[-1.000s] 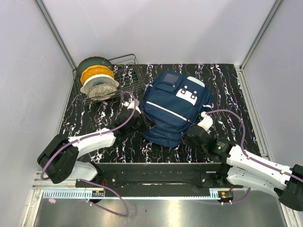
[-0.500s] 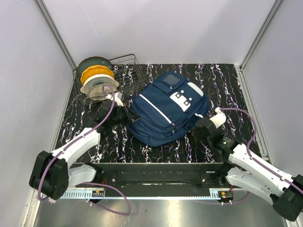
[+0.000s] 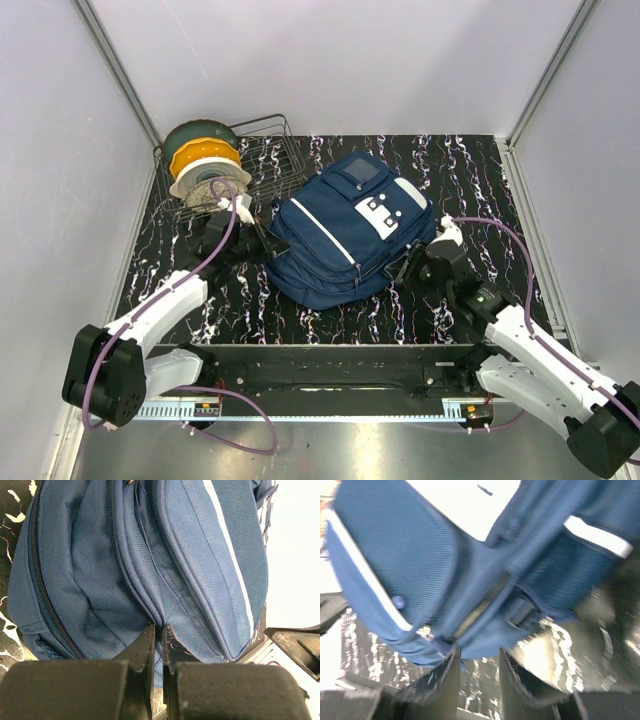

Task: Pack the student bag
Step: Zip the student bag at the center of the board.

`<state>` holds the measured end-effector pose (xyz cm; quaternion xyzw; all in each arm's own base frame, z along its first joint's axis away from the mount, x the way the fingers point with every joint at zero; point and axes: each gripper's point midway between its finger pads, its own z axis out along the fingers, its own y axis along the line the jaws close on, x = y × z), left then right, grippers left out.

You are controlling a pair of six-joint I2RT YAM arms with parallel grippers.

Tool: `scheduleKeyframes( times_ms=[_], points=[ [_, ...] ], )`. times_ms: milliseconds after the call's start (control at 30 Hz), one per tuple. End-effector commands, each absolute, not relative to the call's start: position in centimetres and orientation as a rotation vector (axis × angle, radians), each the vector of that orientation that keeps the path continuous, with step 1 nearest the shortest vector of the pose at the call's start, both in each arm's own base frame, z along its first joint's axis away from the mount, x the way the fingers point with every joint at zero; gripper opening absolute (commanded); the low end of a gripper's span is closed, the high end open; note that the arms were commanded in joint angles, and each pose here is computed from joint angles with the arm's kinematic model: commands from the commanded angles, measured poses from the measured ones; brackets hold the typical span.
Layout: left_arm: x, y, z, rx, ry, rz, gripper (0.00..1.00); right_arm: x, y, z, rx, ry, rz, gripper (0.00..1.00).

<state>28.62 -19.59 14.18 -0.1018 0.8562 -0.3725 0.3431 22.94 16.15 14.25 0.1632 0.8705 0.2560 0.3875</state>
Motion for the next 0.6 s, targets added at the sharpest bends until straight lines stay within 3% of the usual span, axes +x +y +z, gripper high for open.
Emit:
scheduleKeyframes(
  times_ms=[0, 133, 567],
  points=[
    [29.5, -20.7, 17.2, -0.174, 2.112, -1.054, 0.0, 20.2, 22.2, 16.3, 0.099, 2.249, 1.01, 0.44],
    [29.9, -20.9, 17.8, -0.169, 2.102, -1.055, 0.0, 18.4, 24.7, 15.0, -0.022, 2.304, 0.92, 0.46],
    [30.2, -21.4, 17.8, -0.168, 2.115, -1.078, 0.0, 20.5, 25.2, 13.2, 0.029, 2.28, 0.781, 0.48]
  ],
)
